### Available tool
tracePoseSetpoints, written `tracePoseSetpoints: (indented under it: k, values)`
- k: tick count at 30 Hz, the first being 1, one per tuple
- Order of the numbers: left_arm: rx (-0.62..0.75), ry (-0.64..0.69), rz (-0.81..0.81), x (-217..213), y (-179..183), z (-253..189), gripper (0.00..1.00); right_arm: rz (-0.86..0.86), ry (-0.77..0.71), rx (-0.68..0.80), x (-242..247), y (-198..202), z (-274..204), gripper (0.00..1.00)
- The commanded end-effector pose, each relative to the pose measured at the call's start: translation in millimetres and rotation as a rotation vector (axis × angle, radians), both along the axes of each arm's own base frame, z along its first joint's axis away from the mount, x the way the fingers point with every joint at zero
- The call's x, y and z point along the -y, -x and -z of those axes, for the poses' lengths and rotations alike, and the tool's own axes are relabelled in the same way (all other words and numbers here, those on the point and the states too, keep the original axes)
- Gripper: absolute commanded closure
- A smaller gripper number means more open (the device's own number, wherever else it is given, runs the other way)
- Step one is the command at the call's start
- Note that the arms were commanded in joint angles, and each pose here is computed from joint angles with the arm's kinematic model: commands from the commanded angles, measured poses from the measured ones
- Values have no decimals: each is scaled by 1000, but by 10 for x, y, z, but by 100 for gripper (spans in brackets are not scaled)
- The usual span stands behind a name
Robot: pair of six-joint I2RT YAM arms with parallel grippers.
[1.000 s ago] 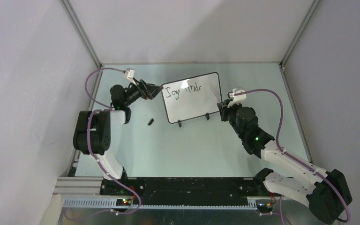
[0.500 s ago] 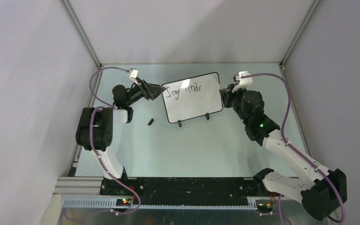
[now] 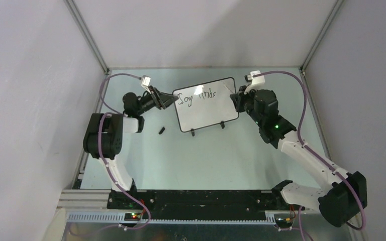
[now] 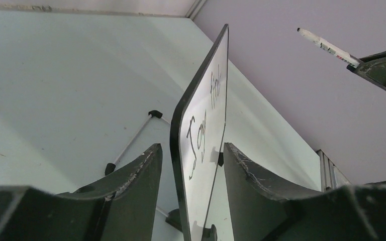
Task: Write a sentence on the whiteboard
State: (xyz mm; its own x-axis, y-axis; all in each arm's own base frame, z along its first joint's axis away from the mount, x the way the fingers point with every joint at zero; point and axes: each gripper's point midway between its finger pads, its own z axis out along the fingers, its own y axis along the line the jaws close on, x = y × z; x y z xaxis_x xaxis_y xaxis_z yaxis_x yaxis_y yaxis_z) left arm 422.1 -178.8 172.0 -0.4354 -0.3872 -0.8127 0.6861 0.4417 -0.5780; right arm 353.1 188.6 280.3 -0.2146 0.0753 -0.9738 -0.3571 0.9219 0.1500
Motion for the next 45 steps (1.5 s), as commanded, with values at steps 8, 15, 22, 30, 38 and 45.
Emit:
tracePoseSetpoints:
  k: [8,15,22,30,38,45]
  values:
    - [55,-1,66,93,-28,-80,52,-69,30,-26,-23,-64,127,100]
    - [54,37,142,178,-39,-111,73,-89,27,-51,0,-102,206,100]
    - [41,40,143,174,-57,-88,81,-105,32,-73,-1,-128,271,100]
    - [42,46,152,167,-49,-84,100,-82,91,-176,34,-155,541,100]
    - [36,26,132,107,-57,-58,100,-54,117,-197,42,-304,541,100]
    - [29,5,130,81,-64,-12,100,-86,123,-182,63,-427,270,100]
